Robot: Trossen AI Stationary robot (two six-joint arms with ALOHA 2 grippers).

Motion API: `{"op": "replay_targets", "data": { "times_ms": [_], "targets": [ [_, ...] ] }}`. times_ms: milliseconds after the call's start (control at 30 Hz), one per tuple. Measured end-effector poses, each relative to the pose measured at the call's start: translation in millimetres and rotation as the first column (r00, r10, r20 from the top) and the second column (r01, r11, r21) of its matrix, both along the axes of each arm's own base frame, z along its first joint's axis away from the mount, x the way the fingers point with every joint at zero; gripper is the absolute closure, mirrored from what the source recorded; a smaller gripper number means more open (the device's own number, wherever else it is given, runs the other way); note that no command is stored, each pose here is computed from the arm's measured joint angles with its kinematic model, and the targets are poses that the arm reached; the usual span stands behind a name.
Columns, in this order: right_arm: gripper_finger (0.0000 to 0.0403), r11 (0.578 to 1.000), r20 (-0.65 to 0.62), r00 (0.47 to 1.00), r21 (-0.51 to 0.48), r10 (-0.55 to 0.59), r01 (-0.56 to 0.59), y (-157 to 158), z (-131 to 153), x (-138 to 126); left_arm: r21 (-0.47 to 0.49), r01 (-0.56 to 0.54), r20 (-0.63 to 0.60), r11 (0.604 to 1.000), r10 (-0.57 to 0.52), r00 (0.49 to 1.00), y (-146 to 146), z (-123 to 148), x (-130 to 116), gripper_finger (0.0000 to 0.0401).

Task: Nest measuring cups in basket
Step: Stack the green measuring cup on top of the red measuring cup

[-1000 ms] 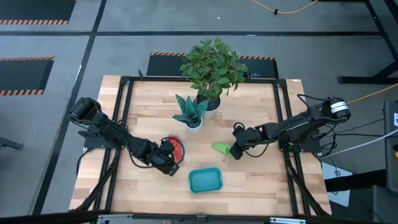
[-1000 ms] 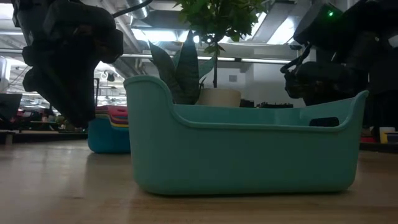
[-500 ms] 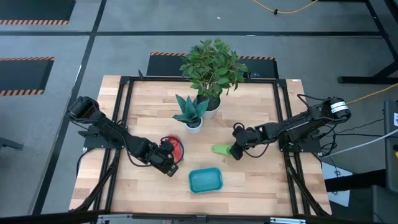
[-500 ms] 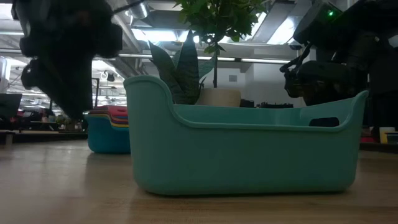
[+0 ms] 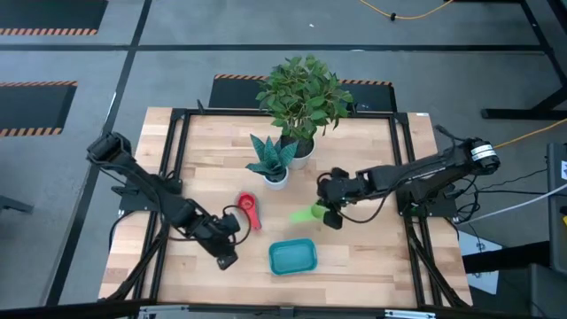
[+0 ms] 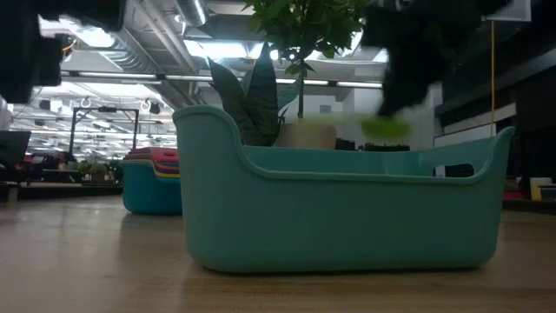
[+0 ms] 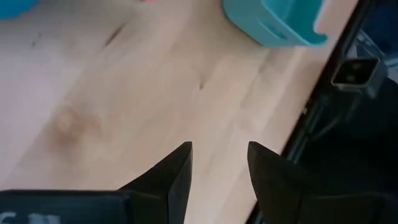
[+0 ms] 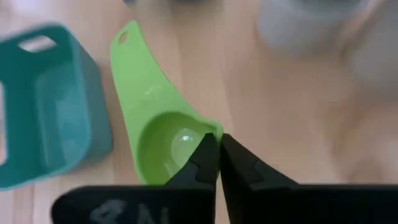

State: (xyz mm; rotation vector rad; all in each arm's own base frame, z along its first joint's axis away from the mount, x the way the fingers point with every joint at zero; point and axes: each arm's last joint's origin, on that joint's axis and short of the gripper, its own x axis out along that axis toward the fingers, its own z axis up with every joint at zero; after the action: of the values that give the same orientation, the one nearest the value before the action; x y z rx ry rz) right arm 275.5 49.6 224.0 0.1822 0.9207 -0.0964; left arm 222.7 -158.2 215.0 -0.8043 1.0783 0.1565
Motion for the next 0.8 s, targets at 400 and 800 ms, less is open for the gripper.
{"op": "replay_targets", "data": {
  "times_ms": [400, 800],
  "targets": [
    [0.0395, 0.875, 0.208, 0.894, -0.381, 0.396, -0.299, 7, 100, 39, -0.025, 0.033, 0.04, 0.999, -0.032, 0.999, -7, 8, -8, 0.0252],
    [0.0395, 0.556, -0.013, 0.742, -0.654, 0.67, -0.513, 16, 107, 96, -0.012, 0.001, 0.053, 1.0, -0.001, 0.999, -4, 9, -5, 0.0252]
  ]
}}
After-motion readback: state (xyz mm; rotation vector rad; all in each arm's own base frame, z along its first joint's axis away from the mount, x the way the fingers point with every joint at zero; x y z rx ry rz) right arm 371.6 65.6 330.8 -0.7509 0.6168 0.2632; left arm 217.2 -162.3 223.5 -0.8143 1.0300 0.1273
